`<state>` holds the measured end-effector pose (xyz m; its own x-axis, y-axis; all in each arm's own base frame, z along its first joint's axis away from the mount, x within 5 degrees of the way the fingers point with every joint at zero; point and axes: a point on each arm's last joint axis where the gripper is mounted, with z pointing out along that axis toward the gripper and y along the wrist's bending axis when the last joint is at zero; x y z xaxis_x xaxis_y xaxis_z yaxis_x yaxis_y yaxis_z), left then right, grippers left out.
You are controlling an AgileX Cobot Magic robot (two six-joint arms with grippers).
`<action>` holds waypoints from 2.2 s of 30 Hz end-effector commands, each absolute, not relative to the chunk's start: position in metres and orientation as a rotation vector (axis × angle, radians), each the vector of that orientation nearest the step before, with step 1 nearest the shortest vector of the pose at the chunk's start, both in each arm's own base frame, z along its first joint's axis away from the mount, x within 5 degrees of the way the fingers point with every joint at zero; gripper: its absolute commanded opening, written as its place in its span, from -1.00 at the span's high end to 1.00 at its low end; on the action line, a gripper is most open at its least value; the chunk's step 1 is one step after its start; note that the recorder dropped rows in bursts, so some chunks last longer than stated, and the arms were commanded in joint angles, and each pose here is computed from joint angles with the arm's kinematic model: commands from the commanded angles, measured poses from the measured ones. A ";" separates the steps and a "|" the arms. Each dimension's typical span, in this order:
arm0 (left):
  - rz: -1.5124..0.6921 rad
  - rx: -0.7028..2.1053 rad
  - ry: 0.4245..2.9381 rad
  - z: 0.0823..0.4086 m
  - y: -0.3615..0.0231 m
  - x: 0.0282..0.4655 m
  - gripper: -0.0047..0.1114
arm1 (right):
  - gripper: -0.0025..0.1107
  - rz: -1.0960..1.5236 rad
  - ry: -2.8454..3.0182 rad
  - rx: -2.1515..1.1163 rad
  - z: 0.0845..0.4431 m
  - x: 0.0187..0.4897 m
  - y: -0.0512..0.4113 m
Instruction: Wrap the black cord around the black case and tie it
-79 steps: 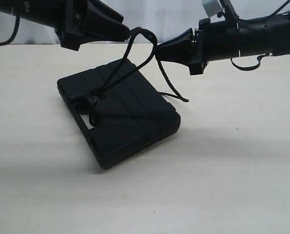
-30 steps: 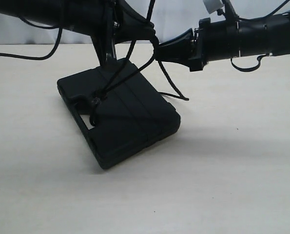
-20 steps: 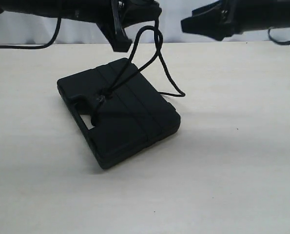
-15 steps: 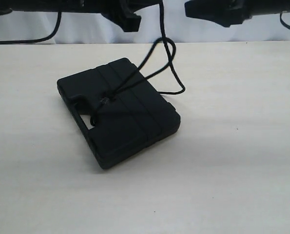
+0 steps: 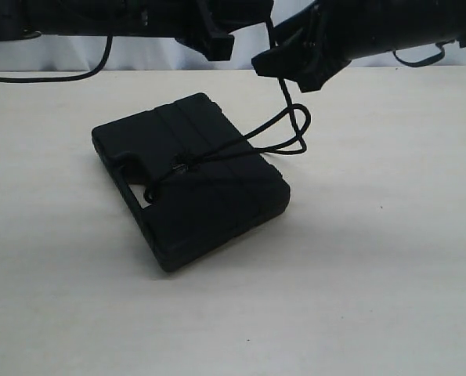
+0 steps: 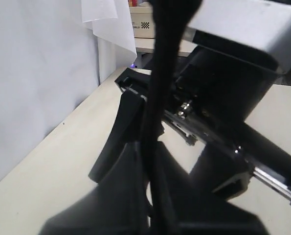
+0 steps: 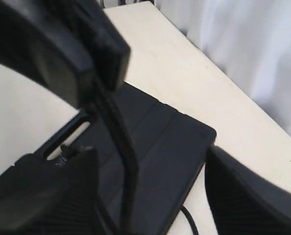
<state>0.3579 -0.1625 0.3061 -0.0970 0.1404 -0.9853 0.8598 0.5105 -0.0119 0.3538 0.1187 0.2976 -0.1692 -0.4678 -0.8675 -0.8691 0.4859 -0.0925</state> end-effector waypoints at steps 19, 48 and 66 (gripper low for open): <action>-0.715 0.836 1.603 0.306 -0.160 0.362 0.92 | 0.69 0.546 1.879 -1.211 0.287 0.351 0.117; -0.546 0.626 2.107 0.302 -0.105 0.354 0.07 | 0.88 0.575 2.037 -0.765 0.305 0.366 0.105; -0.362 -0.231 3.039 0.165 -0.060 0.343 0.06 | 0.88 0.512 2.047 -0.560 0.312 0.381 0.091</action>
